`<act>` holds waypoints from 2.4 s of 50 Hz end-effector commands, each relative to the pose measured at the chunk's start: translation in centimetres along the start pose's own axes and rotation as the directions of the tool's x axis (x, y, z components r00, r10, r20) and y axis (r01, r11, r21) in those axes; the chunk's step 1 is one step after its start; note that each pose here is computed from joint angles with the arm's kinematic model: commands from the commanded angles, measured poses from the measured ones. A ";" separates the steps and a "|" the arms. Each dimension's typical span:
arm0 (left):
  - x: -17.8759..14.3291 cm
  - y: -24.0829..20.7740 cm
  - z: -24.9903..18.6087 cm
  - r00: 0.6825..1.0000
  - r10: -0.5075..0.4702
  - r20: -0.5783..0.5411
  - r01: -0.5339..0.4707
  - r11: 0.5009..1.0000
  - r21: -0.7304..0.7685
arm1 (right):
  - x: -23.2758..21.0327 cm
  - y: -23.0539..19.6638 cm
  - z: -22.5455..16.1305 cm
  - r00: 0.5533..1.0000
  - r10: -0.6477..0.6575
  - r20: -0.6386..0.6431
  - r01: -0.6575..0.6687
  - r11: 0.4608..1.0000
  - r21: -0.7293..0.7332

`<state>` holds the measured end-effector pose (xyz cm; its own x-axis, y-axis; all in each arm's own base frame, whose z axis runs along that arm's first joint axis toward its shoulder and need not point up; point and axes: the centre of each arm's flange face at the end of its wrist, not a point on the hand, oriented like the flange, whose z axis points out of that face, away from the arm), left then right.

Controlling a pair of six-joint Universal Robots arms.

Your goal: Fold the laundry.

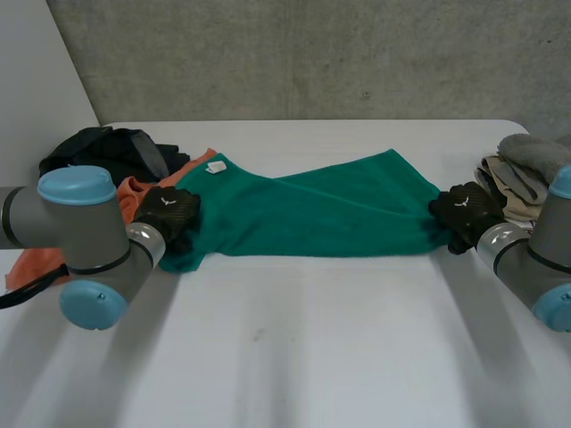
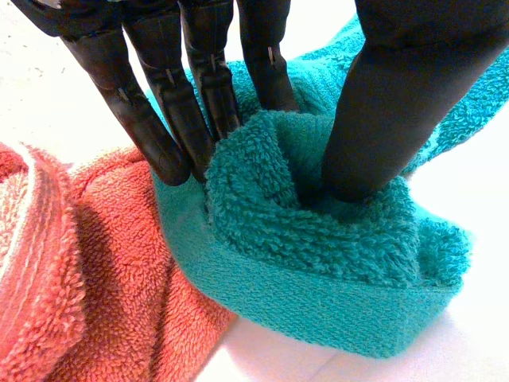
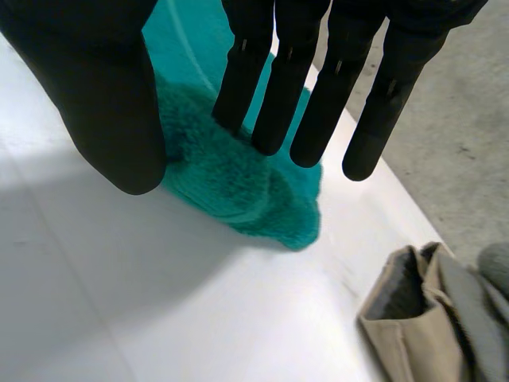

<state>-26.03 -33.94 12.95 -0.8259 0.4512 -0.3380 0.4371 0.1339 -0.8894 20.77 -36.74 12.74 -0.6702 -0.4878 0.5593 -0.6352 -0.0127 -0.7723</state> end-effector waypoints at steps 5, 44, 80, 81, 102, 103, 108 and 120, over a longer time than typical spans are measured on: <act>0.1 0.2 0.7 1.000 0.008 0.015 -0.008 1.000 0.014 | 0.0 0.2 0.8 0.998 -0.017 -0.060 0.019 0.999 0.037; -4.7 -14.8 -15.1 0.981 -0.188 -0.039 0.186 0.883 0.432 | 11.9 -14.2 -7.2 0.941 0.320 -0.113 -0.262 0.896 0.358; -1.2 -13.2 -15.7 0.977 -0.200 -0.075 0.214 0.921 0.326 | -1.2 -7.5 -9.6 0.932 0.363 0.015 -0.348 0.904 -0.248; -1.2 -13.5 -15.9 0.976 -0.204 -0.075 0.218 0.918 0.333 | -2.3 -6.7 -9.6 0.931 0.363 0.044 -0.343 0.909 -0.237; -1.1 -17.6 -17.6 0.972 -0.220 -0.079 0.233 0.879 0.417 | -5.7 -1.5 -3.7 0.994 0.111 0.014 -0.110 0.993 -0.035; -1.1 -17.6 -17.6 0.973 -0.219 -0.078 0.231 0.879 0.417 | -5.6 -1.5 -3.5 0.994 0.109 0.009 -0.109 0.994 -0.031; -1.3 -17.5 -17.6 0.972 -0.224 -0.069 0.232 0.880 0.414 | -5.0 -1.2 -2.5 0.995 0.094 -0.015 -0.095 0.995 -0.020; -2.3 -15.0 -16.6 0.971 -0.237 -0.017 0.230 0.920 0.318 | -1.2 -4.0 -4.1 0.992 0.106 -0.066 -0.106 0.994 -0.007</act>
<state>-25.68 -21.84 33.83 -0.8905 0.4420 -0.1075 0.0612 -0.1177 -0.9912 23.00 -33.54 13.03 -0.7520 -0.4313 0.4984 -0.5711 0.0488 -0.8194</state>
